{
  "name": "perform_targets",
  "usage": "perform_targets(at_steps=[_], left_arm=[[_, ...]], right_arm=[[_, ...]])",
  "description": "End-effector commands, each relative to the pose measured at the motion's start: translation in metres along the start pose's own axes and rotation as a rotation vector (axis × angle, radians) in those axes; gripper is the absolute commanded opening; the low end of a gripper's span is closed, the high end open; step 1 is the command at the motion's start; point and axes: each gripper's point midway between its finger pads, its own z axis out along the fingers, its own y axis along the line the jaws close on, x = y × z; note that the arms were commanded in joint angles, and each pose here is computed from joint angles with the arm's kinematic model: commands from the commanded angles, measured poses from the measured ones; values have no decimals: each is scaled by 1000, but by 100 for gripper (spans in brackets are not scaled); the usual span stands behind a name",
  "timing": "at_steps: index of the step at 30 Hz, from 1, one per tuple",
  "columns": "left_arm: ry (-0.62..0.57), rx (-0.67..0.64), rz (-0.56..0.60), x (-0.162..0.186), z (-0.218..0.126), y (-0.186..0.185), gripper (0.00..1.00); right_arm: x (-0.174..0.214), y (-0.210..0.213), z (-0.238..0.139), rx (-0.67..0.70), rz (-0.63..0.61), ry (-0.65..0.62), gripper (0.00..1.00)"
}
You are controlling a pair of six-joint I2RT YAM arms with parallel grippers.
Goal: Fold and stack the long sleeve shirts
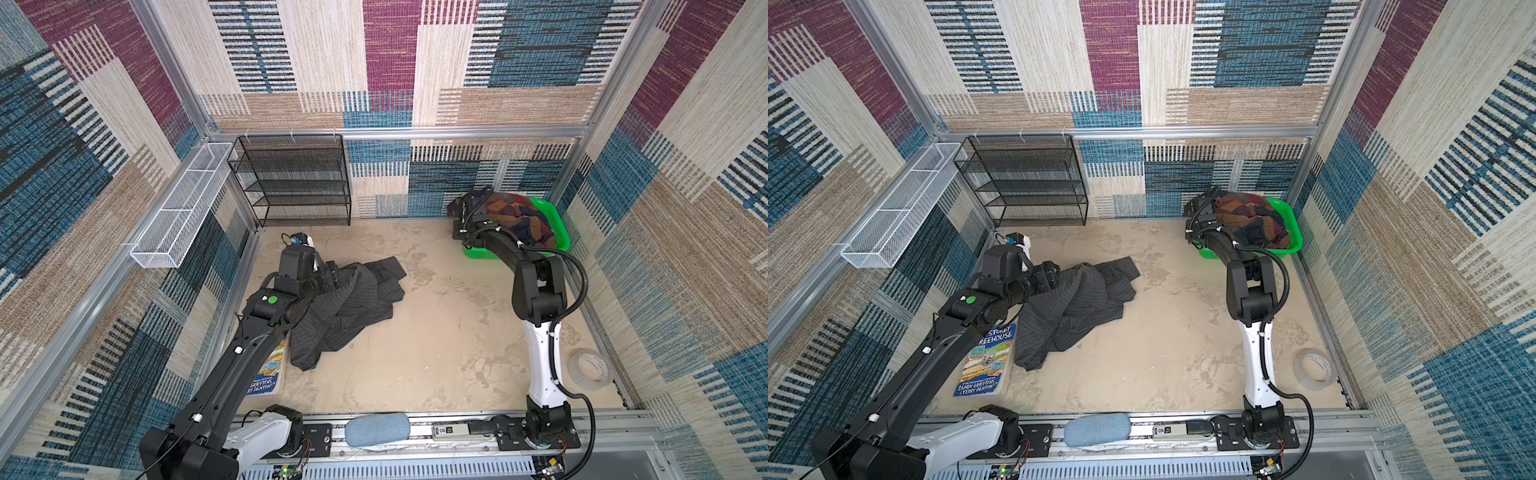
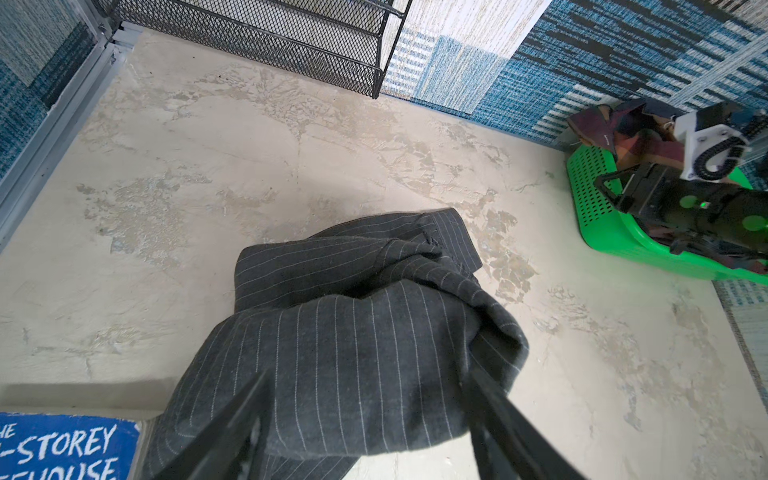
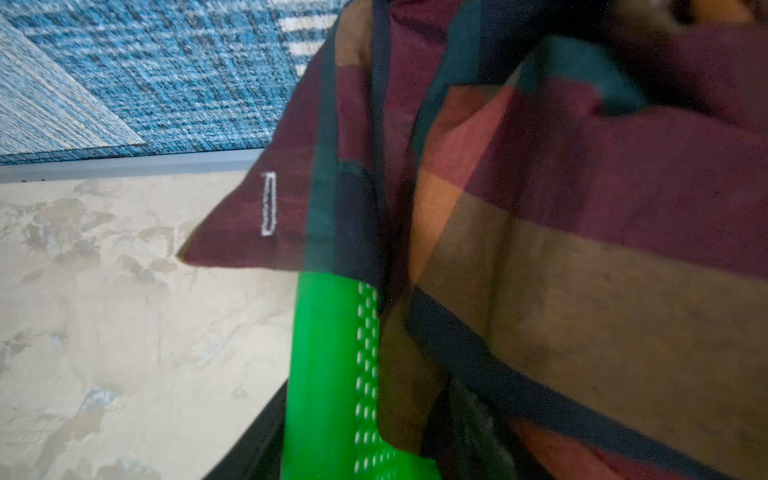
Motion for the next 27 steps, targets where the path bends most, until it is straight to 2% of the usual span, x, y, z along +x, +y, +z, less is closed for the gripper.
perform_targets(at_steps=[1,4,7,9,13,17,25,27], left_arm=[[-13,17,-16,-7,-1,-4,76],[-15,11,-11,-12,-7,-4,76],[-6,-24,-16,-14,-13,2,76],[-1,-50,-30,-13,-17,9,76],[18,-58,-68,-7,-25,18,76],[74,-31,-83,7,-26,16,76],[196,14,-140,50,-12,15,75],[222,3,-154,60,-7,18,74]], right_arm=[[-33,28,-49,-112,-26,-114,64],[-24,62,-98,-148,-50,-140,69],[14,107,-140,-195,-60,-80,70],[52,152,-173,-317,-49,-41,70],[123,238,-212,-568,-49,40,70],[158,276,-191,-598,-70,113,72],[154,326,-174,-741,-136,116,73],[150,338,-173,-777,-157,108,67]])
